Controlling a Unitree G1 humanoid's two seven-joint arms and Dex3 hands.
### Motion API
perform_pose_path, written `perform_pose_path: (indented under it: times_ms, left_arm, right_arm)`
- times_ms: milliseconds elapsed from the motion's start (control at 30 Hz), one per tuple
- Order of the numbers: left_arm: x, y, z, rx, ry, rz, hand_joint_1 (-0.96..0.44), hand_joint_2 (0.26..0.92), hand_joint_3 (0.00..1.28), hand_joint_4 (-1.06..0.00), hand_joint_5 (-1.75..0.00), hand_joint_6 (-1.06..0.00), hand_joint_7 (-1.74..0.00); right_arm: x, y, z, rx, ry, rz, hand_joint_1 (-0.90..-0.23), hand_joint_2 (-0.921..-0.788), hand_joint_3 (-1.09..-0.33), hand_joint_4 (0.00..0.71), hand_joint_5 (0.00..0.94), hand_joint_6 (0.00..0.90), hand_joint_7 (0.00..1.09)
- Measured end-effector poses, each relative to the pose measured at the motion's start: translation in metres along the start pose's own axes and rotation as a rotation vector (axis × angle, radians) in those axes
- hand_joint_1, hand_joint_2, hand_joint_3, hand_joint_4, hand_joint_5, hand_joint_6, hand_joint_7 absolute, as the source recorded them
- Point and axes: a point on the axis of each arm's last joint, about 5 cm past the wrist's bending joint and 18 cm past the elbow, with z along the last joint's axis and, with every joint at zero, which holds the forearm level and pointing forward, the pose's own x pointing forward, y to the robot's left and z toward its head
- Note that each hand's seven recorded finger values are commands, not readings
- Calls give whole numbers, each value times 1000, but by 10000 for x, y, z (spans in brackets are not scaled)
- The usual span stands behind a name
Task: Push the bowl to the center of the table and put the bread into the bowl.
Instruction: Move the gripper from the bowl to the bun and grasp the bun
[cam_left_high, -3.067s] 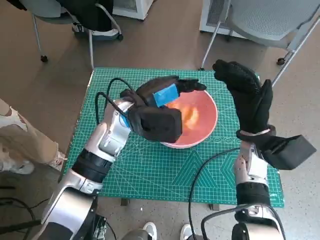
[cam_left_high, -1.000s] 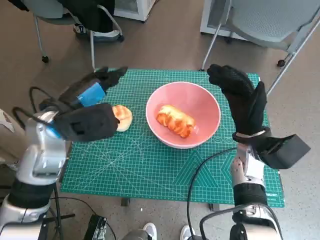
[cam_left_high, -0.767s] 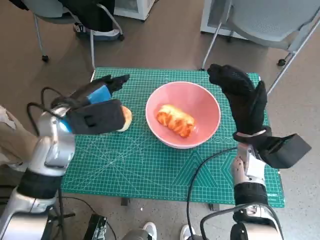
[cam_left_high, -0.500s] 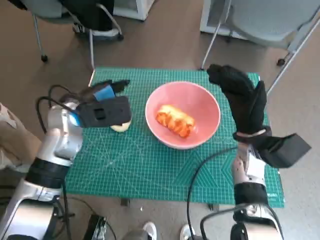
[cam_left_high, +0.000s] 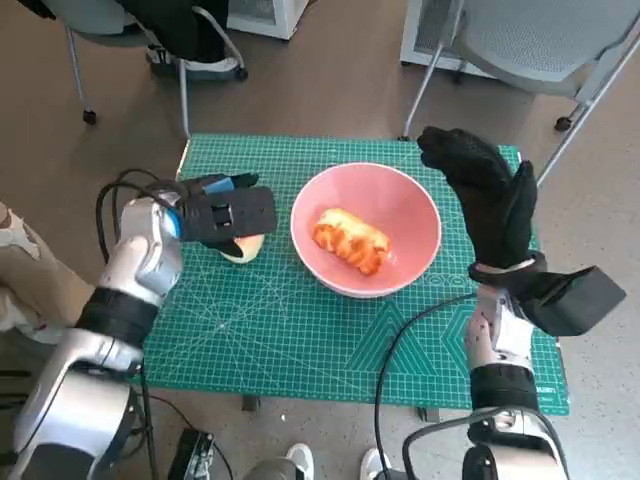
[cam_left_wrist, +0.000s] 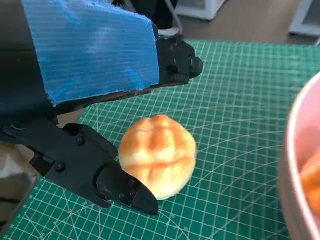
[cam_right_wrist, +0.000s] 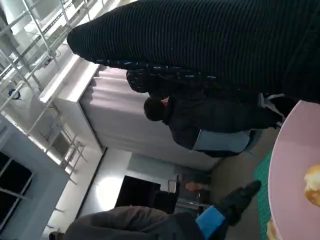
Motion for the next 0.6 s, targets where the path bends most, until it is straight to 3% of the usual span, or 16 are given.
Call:
perform_pose_path:
  times_ms: [600]
  left_arm:
    - [141,-115,105,23,55,-75,-389,690,3,1,1,-142,-3]
  right_arm:
    - [-1,-18,18,-9,-5,1,-664,-921,-755,228,0,84,509]
